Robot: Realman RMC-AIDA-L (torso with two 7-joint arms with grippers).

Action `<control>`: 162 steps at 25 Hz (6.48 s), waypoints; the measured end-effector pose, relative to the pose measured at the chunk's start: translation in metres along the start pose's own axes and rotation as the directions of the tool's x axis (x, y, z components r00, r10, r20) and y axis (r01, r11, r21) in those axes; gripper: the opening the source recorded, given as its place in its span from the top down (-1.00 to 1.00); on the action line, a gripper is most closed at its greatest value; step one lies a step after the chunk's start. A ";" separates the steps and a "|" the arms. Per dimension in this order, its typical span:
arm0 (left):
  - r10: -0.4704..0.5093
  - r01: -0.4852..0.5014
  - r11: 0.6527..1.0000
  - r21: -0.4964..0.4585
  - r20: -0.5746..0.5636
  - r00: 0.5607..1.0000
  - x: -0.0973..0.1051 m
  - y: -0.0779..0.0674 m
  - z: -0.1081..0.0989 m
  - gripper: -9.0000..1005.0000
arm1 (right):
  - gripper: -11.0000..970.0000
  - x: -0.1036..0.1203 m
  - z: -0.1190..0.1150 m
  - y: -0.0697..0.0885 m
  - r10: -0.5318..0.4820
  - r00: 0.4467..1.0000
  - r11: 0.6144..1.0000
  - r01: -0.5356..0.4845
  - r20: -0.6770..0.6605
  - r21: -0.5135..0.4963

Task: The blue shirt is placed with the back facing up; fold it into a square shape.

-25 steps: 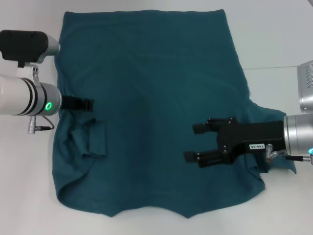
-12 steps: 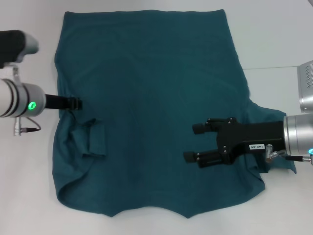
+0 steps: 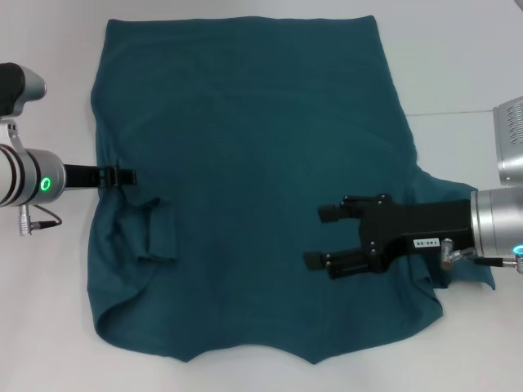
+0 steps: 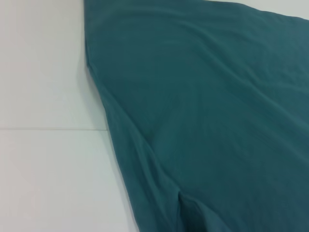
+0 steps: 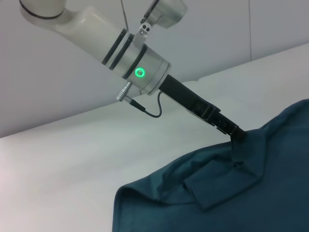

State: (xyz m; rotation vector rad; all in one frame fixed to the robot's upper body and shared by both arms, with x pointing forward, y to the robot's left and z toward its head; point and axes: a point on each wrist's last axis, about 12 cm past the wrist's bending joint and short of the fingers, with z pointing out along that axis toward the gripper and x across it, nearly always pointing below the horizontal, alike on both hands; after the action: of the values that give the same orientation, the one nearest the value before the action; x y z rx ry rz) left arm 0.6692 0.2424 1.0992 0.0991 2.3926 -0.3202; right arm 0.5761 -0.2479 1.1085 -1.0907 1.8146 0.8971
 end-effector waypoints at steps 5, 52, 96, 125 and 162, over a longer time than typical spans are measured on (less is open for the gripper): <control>-0.002 0.002 1.000 -0.003 0.003 1.000 0.001 -0.003 0.003 -0.42 | -0.94 0.000 0.000 0.000 0.000 1.000 1.000 0.000 0.000 0.000; 0.000 -0.005 0.999 0.033 0.148 0.989 -0.023 -0.051 0.016 0.92 | -0.89 -0.001 0.001 -0.001 -0.001 1.000 1.000 0.001 0.012 0.006; 0.360 -0.303 0.860 0.410 -0.068 0.930 0.028 0.023 -0.072 -0.36 | -0.74 -0.165 0.005 0.017 0.201 0.907 0.975 -0.147 -0.371 0.168; 0.487 -0.407 0.849 0.336 -0.205 0.849 0.014 -0.046 -0.021 -0.19 | -0.72 -0.134 0.003 0.004 0.280 0.895 0.953 -0.213 -0.347 0.217; 0.367 -0.310 0.907 0.285 -0.175 0.913 0.000 -0.073 -0.013 0.93 | -0.72 -0.134 0.005 0.003 0.259 0.914 0.959 -0.204 -0.313 0.199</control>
State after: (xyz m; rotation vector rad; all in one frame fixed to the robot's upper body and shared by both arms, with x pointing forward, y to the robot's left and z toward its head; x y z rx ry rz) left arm 0.6490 0.1754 1.1236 0.6995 2.4851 -0.4640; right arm 0.6135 -0.1979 1.2270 -0.9814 2.2981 0.7096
